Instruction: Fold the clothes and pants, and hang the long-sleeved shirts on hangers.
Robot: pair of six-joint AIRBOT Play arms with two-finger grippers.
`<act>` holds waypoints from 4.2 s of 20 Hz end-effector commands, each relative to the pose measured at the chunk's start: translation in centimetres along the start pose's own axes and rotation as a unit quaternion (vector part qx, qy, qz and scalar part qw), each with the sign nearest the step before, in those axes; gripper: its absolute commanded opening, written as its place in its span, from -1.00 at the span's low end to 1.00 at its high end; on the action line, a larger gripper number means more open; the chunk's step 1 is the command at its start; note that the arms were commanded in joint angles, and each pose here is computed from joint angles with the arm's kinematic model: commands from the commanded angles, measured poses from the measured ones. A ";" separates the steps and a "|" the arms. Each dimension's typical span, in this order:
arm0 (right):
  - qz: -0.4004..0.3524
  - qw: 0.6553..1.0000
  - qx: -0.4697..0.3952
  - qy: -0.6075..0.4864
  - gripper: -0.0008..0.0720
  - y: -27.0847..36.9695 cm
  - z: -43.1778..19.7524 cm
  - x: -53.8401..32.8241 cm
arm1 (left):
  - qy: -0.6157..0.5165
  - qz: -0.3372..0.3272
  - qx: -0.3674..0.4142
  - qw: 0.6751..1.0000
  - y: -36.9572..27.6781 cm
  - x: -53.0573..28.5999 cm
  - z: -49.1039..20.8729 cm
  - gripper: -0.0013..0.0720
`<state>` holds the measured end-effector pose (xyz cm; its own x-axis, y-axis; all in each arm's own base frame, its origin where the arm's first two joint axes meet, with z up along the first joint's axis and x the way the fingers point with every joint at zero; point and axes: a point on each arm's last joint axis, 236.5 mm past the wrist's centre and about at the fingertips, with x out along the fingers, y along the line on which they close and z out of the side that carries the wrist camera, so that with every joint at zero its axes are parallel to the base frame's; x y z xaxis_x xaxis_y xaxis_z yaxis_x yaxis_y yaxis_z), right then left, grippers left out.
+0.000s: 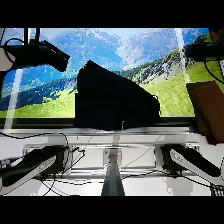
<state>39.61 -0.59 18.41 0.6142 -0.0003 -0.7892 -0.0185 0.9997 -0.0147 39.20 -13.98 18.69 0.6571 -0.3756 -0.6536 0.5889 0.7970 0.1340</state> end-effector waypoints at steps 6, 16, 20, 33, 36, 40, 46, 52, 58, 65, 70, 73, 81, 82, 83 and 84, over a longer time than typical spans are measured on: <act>0.000 1.000 0.000 -0.001 -0.92 0.0 0.0 -0.1 | -0.001 0.001 0.000 1.000 0.0 -0.1 0.0 -0.18; 0.001 1.000 -0.001 -0.009 -0.92 0.0 0.5 0.0 | -0.001 0.001 0.000 1.000 0.0 -0.1 0.0 -0.18; -0.052 0.991 -0.115 0.046 -0.92 -2.9 -1.5 1.0 | -0.014 -0.022 -0.025 0.999 -1.0 -0.1 0.7 -0.18; 0.162 0.957 0.014 0.242 -0.92 -1.0 -21.6 9.9 | 0.231 -0.077 -0.228 0.943 1.4 -1.2 -18.7 -0.93; 0.162 0.956 0.014 0.243 -0.92 -1.0 -21.7 9.9 | 0.232 -0.167 -0.340 0.896 -3.4 0.8 -23.2 -0.89; 0.159 0.958 0.015 0.238 -0.92 -1.1 -21.5 10.1 | 0.298 -0.237 -0.363 0.851 -10.3 1.0 -29.7 0.50; 0.158 0.959 0.017 0.233 -0.92 -1.1 -21.2 10.2 | 0.320 -0.245 -0.366 0.839 -13.9 1.6 -34.7 0.46; 0.152 0.963 0.016 0.224 -0.92 -1.3 -20.9 10.5 | 0.335 -0.244 -0.344 0.843 -15.2 2.3 -34.5 0.26; 0.153 0.961 0.014 0.230 -0.92 -1.4 -21.1 10.3 | 0.239 -0.203 -0.361 0.878 -13.3 6.3 -30.1 -0.81; 0.125 0.942 -0.025 0.309 -0.92 -3.5 -26.4 9.7 | 0.158 -0.184 -0.329 0.913 -8.7 6.8 -22.7 -0.93; 0.304 0.884 0.044 0.352 -0.25 5.7 -33.0 8.0 | 0.144 -0.186 -0.332 0.914 -8.4 6.8 -21.6 -0.93; 0.314 0.879 0.149 0.327 0.64 8.3 -32.9 9.4 | 0.144 -0.186 -0.330 0.914 -8.4 6.9 -21.6 -0.93; 0.297 0.862 0.170 0.373 -0.18 9.5 -34.5 8.8 | 0.144 -0.186 -0.330 0.914 -8.4 6.9 -21.6 -0.93; 0.299 0.864 0.165 0.370 -0.61 9.8 -34.4 8.9 | 0.144 -0.186 -0.330 0.914 -8.4 6.9 -21.6 -0.93; 0.303 0.866 0.163 0.362 -0.92 10.3 -34.0 9.2 | 0.144 -0.186 -0.330 0.914 -8.4 6.9 -21.6 -0.93; 0.311 0.868 0.162 0.351 -0.91 10.9 -33.4 9.3 | 0.144 -0.186 -0.331 0.914 -8.4 6.9 -21.6 -0.93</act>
<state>18.12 8.32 -9.80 -0.0880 0.6287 -0.7727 0.1264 0.7765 0.6174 28.59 -12.99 -3.04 0.2612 -0.6145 -0.7444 0.2695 0.7869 -0.5551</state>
